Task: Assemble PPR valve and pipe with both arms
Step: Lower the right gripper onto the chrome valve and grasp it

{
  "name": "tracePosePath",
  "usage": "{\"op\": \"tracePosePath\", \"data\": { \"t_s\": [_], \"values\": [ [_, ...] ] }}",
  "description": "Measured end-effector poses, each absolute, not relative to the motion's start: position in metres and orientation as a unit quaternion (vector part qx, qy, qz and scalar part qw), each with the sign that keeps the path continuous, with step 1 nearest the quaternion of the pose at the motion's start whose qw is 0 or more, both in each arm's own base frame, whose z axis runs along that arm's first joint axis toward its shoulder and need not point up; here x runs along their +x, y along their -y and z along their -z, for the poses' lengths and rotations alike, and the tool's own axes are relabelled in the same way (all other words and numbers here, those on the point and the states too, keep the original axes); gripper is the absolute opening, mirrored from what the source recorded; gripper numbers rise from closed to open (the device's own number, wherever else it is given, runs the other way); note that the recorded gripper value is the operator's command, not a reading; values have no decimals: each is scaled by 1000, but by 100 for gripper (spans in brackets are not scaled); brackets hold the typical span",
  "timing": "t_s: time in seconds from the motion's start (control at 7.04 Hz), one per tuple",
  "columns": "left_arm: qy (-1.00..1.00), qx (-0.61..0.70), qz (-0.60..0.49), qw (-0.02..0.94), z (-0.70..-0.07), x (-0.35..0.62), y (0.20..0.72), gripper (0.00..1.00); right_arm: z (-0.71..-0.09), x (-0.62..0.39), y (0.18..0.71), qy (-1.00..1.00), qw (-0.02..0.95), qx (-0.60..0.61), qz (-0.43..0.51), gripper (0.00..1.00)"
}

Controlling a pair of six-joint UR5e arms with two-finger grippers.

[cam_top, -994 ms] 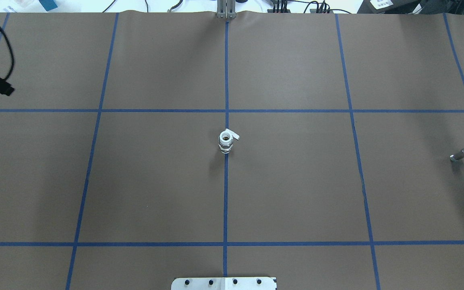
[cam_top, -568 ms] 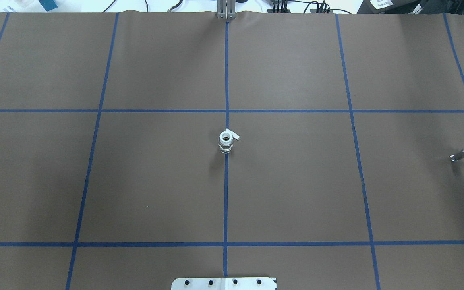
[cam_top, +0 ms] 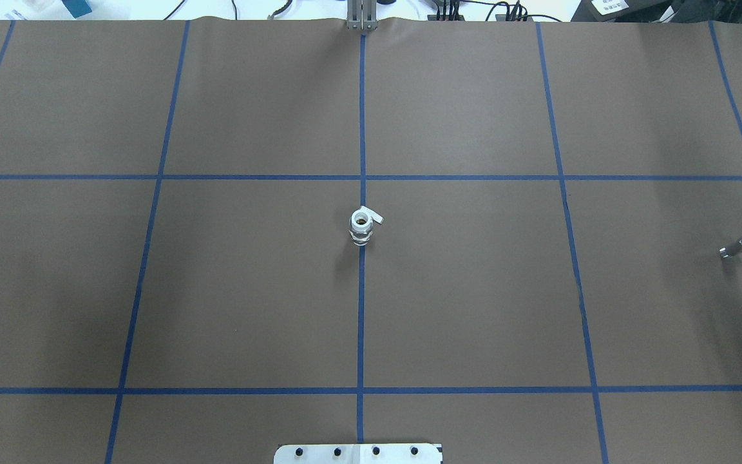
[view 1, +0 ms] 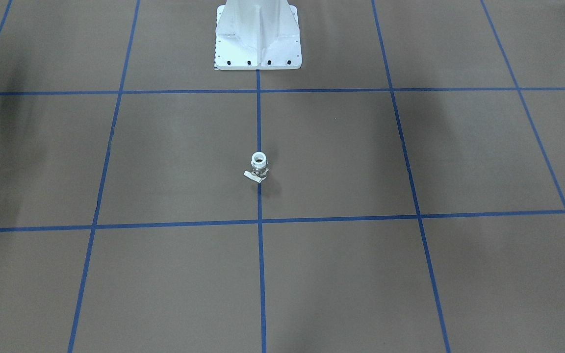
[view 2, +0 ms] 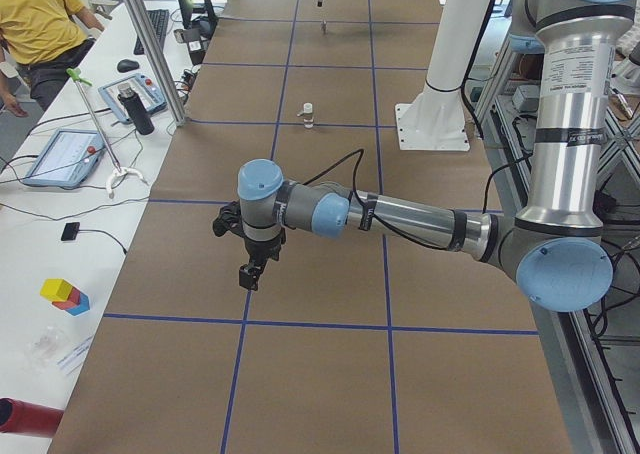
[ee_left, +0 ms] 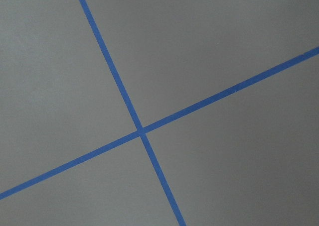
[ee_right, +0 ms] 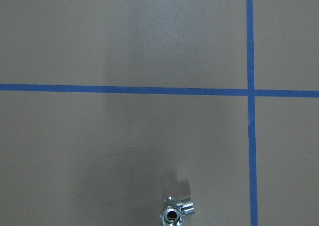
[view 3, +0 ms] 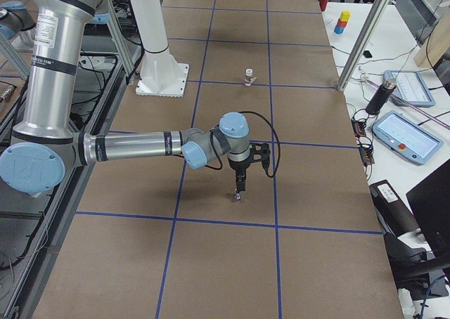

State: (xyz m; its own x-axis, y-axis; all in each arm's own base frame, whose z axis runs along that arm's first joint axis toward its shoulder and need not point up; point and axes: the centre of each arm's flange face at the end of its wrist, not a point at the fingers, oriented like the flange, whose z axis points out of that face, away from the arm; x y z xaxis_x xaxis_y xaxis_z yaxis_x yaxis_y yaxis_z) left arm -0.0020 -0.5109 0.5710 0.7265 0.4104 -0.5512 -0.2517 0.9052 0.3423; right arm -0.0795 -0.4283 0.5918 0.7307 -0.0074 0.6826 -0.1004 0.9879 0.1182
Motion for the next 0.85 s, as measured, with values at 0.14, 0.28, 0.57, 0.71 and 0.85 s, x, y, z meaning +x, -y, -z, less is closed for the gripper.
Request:
{"op": "tracePosePath", "data": {
  "t_s": [0.14,0.28,0.57,0.71,0.85],
  "values": [
    [-324,121,-179,921,-573,-2,509,100,-608,-91,426,364,928,81,-22,81],
    [-325,120,-178,921,-574,-3,507,100,-617,-99,425,367,926,86,-23,78],
    [-325,120,-178,921,-575,-4,505,100,-621,-115,424,371,925,86,-16,76],
    [-325,120,-178,921,-575,-4,505,100,-623,-122,423,368,926,84,-12,75],
    [-325,119,-178,921,-575,-4,505,100,-629,-128,422,362,928,81,-8,73]
  ]
}}
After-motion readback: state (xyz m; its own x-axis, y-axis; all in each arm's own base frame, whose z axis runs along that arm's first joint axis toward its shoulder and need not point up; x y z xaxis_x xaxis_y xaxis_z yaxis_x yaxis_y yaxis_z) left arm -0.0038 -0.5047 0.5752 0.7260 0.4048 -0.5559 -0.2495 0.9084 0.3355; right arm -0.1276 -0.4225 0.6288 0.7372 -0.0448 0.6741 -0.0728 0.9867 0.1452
